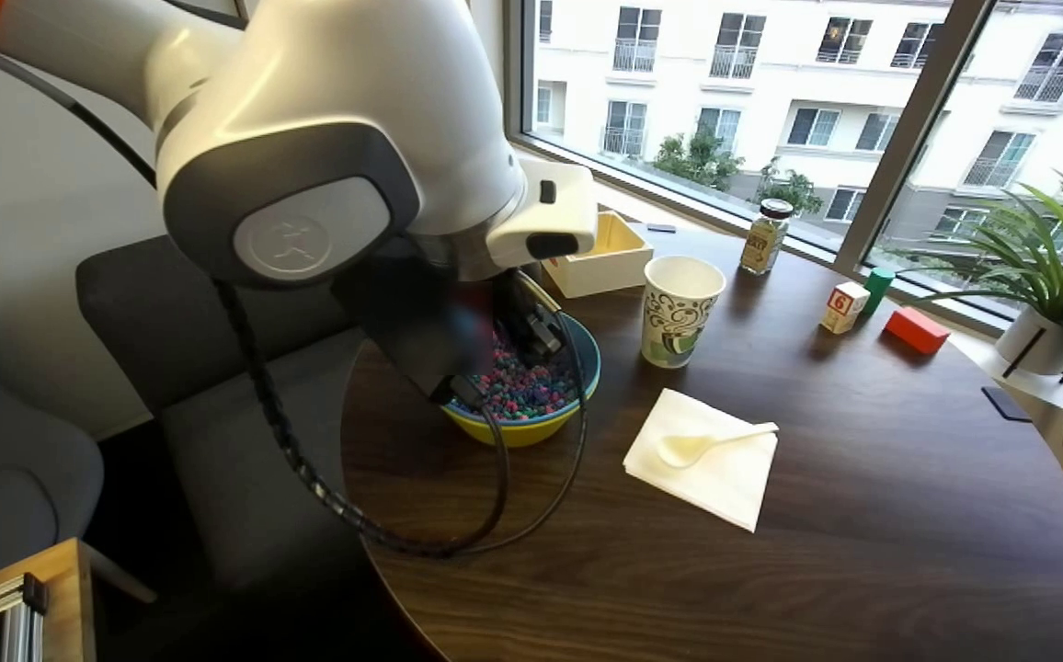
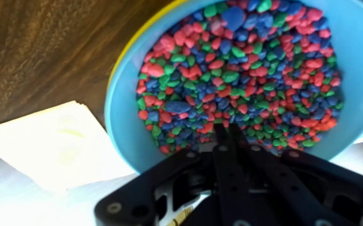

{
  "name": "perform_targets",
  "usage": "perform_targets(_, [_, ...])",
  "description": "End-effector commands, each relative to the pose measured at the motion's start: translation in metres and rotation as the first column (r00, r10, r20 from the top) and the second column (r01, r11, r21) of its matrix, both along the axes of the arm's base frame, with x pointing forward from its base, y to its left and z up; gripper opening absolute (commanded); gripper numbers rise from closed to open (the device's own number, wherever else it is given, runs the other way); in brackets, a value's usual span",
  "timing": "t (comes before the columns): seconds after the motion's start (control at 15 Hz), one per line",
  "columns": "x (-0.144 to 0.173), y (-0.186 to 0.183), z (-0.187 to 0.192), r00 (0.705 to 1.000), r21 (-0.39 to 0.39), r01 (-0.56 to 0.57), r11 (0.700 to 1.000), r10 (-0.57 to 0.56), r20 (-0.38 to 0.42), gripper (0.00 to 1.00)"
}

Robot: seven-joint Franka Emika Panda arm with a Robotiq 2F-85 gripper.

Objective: Pick up some of the substance from the blue bowl and put it onto the white spoon to the right of the bowls

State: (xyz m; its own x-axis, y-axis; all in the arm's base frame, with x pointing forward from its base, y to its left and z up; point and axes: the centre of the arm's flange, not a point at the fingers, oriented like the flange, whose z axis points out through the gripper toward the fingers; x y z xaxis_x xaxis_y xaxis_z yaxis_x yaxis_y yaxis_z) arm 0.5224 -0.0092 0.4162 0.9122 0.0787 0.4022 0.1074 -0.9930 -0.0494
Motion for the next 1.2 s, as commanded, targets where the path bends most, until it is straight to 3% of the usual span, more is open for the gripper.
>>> perform_targets(0.0, [-0.002, -0.01, 0.029, 1.0, -0.003, 0.004, 1.0, -0.004, 0.027, 0.01])
perform_targets(0.27, [0.005, -0.046, 0.044, 0.992, -0.018, 0.11, 0.994, -0.109, 0.064, 0.01])
perform_targets(0.53, [0.014, -0.08, 0.033, 0.984, -0.028, 0.17, 0.985, -0.168, 0.058, 0.01])
perform_targets(0.67, [0.004, -0.077, 0.038, 0.986, -0.023, 0.155, 0.988, -0.153, 0.072, 0.05])
perform_targets(1.13, [0.015, -0.084, 0.031, 0.983, -0.025, 0.172, 0.985, -0.17, 0.072, 0.01])
